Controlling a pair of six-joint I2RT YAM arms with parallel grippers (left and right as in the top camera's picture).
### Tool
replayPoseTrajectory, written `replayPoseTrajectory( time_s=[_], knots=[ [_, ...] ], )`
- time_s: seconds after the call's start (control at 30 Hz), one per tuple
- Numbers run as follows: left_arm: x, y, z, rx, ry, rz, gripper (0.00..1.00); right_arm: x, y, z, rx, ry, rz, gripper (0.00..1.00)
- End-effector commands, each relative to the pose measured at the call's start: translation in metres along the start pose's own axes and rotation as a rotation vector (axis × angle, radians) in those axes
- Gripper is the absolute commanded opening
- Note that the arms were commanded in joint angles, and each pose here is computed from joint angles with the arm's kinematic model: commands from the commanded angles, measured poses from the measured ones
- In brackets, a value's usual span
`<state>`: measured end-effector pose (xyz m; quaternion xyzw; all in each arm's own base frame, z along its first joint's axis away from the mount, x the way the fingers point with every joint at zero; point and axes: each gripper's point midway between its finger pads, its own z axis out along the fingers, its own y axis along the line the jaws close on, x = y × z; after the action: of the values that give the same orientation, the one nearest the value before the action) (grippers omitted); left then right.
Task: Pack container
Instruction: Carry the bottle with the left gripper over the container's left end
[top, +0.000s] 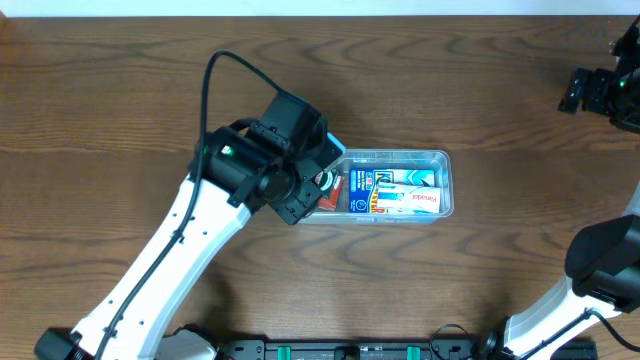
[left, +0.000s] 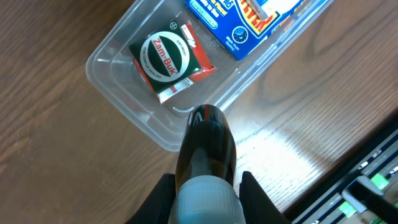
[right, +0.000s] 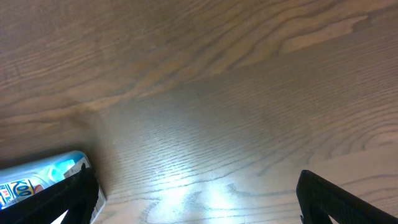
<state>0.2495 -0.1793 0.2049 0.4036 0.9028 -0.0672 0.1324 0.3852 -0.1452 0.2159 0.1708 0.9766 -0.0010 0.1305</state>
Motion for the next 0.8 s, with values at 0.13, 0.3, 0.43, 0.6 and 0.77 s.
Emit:
replayPoseTrajectory(
  time_s=[0.13, 0.3, 0.43, 0.6, 0.77],
  knots=[
    [-0.012, 0.003, 0.015, 0.004, 0.000, 0.104, 0.13, -0.003, -0.001, -0.014, 0.004, -0.038, 0.015, 0.99],
    [-0.018, 0.005, 0.020, 0.001, -0.010, 0.125, 0.13, -0.003, -0.001, -0.013, 0.003, -0.038, 0.015, 0.99],
    [-0.019, 0.006, 0.021, 0.001, -0.010, 0.154, 0.16, -0.003, -0.001, -0.014, 0.004, -0.038, 0.015, 0.99],
    [-0.021, 0.006, 0.024, 0.000, -0.012, 0.183, 0.17, -0.003, -0.001, -0.013, 0.003, -0.038, 0.015, 0.99],
    [-0.024, 0.008, 0.030, 0.003, -0.004, 0.184, 0.17, -0.003, -0.001, -0.013, 0.004, -0.038, 0.015, 0.99]
  ],
)
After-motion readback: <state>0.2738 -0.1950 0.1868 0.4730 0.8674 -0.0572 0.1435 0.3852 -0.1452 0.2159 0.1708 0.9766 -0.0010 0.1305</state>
